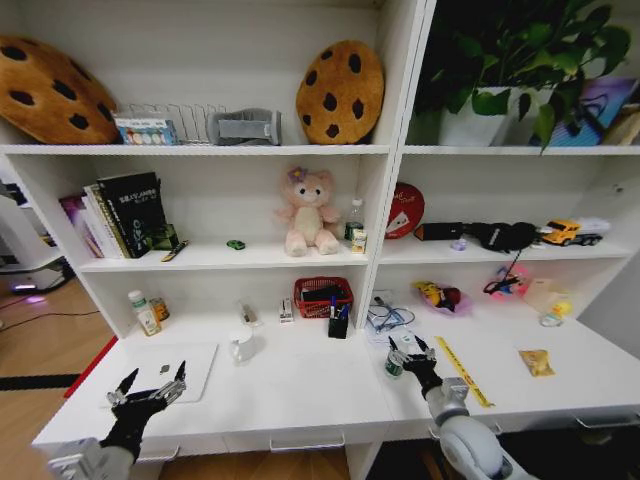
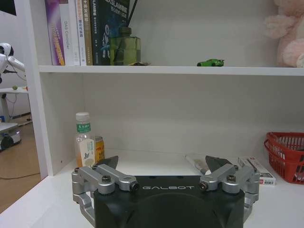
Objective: Organize the objects on the table.
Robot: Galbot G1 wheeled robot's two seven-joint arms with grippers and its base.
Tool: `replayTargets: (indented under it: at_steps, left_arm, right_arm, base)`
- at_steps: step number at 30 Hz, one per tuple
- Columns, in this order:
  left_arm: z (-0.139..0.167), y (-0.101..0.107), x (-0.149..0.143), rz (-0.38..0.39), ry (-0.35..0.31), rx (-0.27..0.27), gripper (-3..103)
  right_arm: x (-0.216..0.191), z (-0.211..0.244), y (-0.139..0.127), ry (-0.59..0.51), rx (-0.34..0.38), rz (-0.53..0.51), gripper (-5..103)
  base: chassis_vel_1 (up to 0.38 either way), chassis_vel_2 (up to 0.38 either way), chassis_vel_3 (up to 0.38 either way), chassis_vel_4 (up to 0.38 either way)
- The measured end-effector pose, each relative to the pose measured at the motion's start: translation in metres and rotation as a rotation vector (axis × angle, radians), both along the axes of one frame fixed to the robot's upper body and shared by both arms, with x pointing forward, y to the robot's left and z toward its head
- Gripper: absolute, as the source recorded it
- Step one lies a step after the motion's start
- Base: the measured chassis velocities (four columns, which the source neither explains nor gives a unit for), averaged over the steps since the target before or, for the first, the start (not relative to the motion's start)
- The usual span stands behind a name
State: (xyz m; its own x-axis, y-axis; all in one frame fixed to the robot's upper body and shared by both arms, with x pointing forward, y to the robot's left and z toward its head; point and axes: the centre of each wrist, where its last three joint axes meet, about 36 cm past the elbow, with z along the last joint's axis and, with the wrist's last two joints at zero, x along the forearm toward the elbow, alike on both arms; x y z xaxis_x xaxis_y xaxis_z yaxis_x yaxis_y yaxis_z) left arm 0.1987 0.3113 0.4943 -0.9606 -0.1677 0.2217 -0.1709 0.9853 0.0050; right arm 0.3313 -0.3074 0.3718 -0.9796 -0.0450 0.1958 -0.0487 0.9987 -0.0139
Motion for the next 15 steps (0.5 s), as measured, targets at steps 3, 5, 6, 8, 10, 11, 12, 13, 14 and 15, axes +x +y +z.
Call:
replayTargets:
  at_steps: [3,5,6,8,10,11,12,13,14,15]
  left_arm:
    - [0.0,0.0,0.0,0.0,0.0,0.0,100]
    - [0.0,0.0,0.0,0.0,0.0,0.0,100]
    - [0.0,0.0,0.0,0.0,0.0,0.0,100]
    - [0.0,0.0,0.0,0.0,0.0,0.0,100]
    - [0.0,0.0,0.0,0.0,0.0,0.0,100]
    - [0.0,0.0,0.0,0.0,0.0,0.0,100]
    - [0.0,0.0,0.0,0.0,0.0,0.0,100]
    - [0.0,0.0,0.0,0.0,0.0,0.0,100]
    - [0.0,0.0,0.0,0.0,0.0,0.0,100]
    - [0.0,0.0,0.0,0.0,0.0,0.0,100]
  right_arm:
    - [0.0007,-0.0021,0.0018,0.005,0.003,0.006,59]
    - [0.0019,-0.0033,0.0018,0.007,0.002,0.006,43]
    - [0.0019,-0.0033,0.0018,0.007,0.002,0.006,43]
    - [0.0023,-0.0036,0.0016,0.007,0.002,0.008,33]
    - [0.0023,-0.0036,0.0015,0.007,0.001,0.008,30]
    - [0.0022,-0.0036,0.0013,0.008,0.001,0.009,27]
    - [0.0022,-0.0036,0.0013,0.008,0.001,0.009,27]
    - [0.0014,-0.0031,0.0013,0.007,0.001,0.009,27]
    - [-0.0004,-0.0012,0.0018,0.005,0.004,0.01,27]
    - [-0.0004,-0.0012,0.0018,0.005,0.004,0.01,27]
  base:
    - [0.0,0.0,0.0,0.0]
    - [0.0,0.0,0.0,0.0]
    - [0.0,0.0,0.0,0.0]
    - [0.0,0.0,0.0,0.0]
    - [0.0,0.0,0.0,0.0]
    - [0.0,0.0,0.0,0.0]
    - [0.0,0.0,0.0,0.0]
    - [0.0,0.0,0.0,0.0]
    - [0.0,0.0,0.0,0.0]
    - [0.0,0.0,0.0,0.0]
